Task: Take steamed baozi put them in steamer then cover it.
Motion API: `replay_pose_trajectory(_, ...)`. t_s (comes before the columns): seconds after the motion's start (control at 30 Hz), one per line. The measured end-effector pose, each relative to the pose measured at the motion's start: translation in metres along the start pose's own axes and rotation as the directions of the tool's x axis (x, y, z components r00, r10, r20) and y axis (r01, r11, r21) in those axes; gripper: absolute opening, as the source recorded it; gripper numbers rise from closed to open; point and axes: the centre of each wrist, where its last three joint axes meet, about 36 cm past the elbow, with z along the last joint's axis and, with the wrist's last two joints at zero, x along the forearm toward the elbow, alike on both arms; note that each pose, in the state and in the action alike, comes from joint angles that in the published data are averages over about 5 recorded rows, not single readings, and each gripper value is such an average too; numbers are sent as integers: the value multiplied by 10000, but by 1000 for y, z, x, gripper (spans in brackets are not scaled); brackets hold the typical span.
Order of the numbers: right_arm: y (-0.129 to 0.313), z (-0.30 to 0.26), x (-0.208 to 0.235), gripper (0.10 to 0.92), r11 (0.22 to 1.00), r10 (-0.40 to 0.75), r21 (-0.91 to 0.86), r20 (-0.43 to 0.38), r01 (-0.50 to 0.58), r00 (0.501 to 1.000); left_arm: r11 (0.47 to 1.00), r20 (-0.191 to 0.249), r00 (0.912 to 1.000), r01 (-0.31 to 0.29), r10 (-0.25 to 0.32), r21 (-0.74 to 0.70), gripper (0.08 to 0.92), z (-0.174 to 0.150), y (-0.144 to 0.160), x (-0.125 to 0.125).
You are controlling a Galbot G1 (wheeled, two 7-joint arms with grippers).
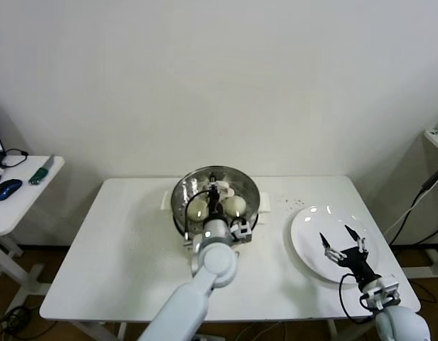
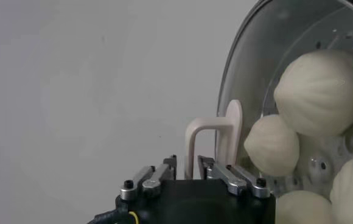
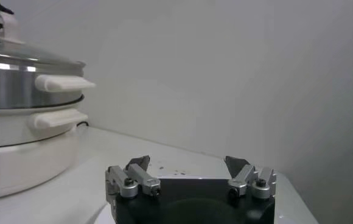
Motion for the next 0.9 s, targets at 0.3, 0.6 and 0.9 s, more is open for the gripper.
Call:
replay_pose_trajectory(0.3,-1,-4,0,823,9999,1,-109,-4,-1,10000,9999,141,9998,145,-145,28,579,13,5,10)
replay_pose_trajectory(0.6,-7,-7,-1,823,9995,108,-296,-144,-112,9998,9994,448,9989,92,-106,323,807,30,13,32)
replay_pose_trajectory(0.9,-9,-8,-1,823,9992,129,-372,-171,-135,9998,9927,753,9970,105,-197,1200,823,49,28,60)
